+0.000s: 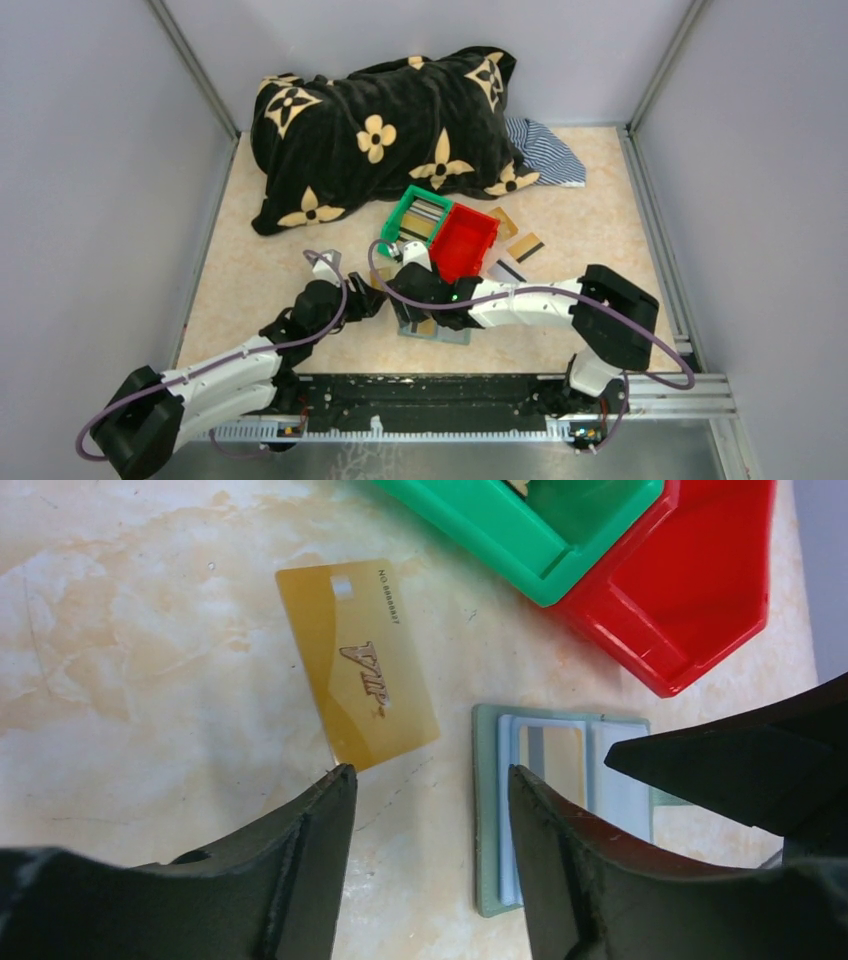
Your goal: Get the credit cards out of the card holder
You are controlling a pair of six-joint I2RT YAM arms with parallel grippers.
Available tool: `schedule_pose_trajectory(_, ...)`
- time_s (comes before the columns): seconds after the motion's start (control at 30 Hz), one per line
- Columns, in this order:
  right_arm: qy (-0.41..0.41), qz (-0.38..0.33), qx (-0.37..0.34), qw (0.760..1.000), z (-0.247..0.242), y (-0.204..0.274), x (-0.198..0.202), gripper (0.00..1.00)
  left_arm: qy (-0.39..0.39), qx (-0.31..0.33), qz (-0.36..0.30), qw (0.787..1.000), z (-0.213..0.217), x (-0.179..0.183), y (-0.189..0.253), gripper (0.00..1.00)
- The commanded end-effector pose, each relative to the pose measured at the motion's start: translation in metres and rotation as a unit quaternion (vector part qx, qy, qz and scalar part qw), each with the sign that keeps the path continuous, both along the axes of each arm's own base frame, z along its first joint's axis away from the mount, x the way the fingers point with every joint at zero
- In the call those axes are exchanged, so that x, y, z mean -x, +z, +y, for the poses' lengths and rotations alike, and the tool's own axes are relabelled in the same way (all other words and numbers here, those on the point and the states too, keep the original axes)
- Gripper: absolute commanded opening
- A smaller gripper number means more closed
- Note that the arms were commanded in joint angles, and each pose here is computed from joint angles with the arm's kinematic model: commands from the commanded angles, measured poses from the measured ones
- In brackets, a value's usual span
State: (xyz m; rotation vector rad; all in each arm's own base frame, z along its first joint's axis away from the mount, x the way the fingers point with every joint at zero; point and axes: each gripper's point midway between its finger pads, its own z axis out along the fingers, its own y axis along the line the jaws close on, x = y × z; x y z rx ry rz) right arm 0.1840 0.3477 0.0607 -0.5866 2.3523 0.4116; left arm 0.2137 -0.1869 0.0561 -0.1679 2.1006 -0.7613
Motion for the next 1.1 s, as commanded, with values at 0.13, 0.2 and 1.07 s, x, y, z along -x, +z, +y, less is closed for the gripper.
schedule_pose_trajectory(0.13, -0.025, -0.075, -0.031, 0.996, 0.005, 0.051, -0.021, 0.68, -0.008, 0.035, -0.027, 0.999, -0.015, -0.011, 0.036, 0.68)
schedule_pose_trajectory(0.2, -0.021, -0.072, -0.035, 0.997, 0.008, 0.051, -0.02, 0.68, -0.005, 0.033, -0.024, 0.999, -0.014, -0.011, 0.035, 0.68)
schedule_pose_trajectory(1.07, -0.166, -0.171, -0.109, 0.965, -0.161, 0.12, -0.125, 0.64, 0.0, 0.002, -0.041, 0.999, -0.021, -0.034, 0.054, 0.68)
